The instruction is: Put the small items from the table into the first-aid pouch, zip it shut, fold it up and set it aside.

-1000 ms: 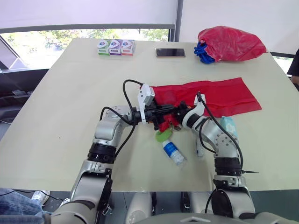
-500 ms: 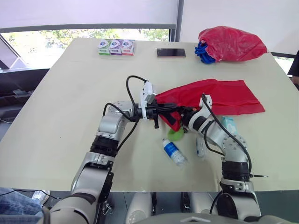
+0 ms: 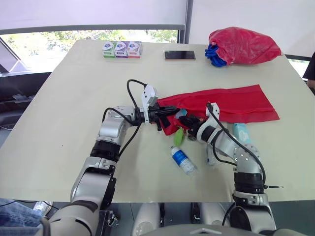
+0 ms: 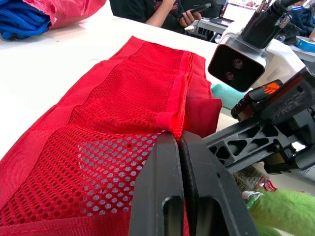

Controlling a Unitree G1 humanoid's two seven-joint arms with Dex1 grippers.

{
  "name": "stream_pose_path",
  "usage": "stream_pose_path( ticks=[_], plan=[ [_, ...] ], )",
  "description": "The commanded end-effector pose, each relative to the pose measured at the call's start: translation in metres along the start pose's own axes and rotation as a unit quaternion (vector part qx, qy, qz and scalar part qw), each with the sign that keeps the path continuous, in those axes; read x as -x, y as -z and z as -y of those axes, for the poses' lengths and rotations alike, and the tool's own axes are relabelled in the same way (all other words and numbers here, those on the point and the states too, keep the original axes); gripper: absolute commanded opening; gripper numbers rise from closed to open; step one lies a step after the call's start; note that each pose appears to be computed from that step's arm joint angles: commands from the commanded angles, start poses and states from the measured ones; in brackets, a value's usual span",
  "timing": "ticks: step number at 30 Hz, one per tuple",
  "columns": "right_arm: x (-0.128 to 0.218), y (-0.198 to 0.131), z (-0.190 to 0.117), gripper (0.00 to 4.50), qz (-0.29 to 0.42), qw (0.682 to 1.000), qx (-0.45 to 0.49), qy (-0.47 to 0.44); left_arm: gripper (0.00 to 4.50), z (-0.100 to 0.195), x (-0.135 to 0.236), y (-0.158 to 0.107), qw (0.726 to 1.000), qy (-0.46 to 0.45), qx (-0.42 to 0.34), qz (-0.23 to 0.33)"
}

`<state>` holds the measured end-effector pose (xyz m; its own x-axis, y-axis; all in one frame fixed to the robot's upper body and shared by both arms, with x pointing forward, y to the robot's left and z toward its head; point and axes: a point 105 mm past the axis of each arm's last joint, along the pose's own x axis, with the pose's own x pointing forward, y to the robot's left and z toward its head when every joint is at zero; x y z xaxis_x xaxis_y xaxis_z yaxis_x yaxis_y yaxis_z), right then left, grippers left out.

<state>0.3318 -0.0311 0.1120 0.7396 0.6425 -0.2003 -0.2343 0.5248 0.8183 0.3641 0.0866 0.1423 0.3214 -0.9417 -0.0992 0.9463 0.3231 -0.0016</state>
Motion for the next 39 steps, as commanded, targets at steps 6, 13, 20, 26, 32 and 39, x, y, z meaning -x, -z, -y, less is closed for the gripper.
stream_pose_path(
  ticks=[6, 13, 20, 26, 32, 39],
  plan=[
    [0.011, -0.013, -0.015, 0.06, 0.019, 0.999, 0.031, -0.03, 0.0, -0.001, 0.003, -0.012, 1.0, 0.003, -0.031, 0.006],
    [0.017, -0.014, -0.013, 0.57, 0.02, 0.998, 0.041, -0.032, 0.0, -0.001, 0.002, -0.012, 1.0, 0.007, -0.03, 0.005],
    [0.017, -0.009, -0.012, 2.19, 0.013, 0.998, 0.048, -0.027, 0.0, 0.0, 0.001, -0.012, 0.999, 0.012, -0.03, 0.005],
    [0.03, -0.001, -0.003, 2.19, -0.016, 0.995, 0.095, -0.006, 0.0, 0.0, 0.001, -0.012, 0.999, 0.009, -0.031, 0.005],
    [0.042, -0.007, -0.006, 2.19, -0.011, 0.991, 0.136, -0.007, 0.0, 0.0, 0.001, -0.011, 0.999, 0.008, -0.03, 0.006],
    [0.032, -0.008, -0.012, 0.09, -0.008, 0.988, 0.152, -0.011, 0.0, 0.001, -0.001, -0.01, 0.999, 0.013, -0.029, 0.006]
  ],
)
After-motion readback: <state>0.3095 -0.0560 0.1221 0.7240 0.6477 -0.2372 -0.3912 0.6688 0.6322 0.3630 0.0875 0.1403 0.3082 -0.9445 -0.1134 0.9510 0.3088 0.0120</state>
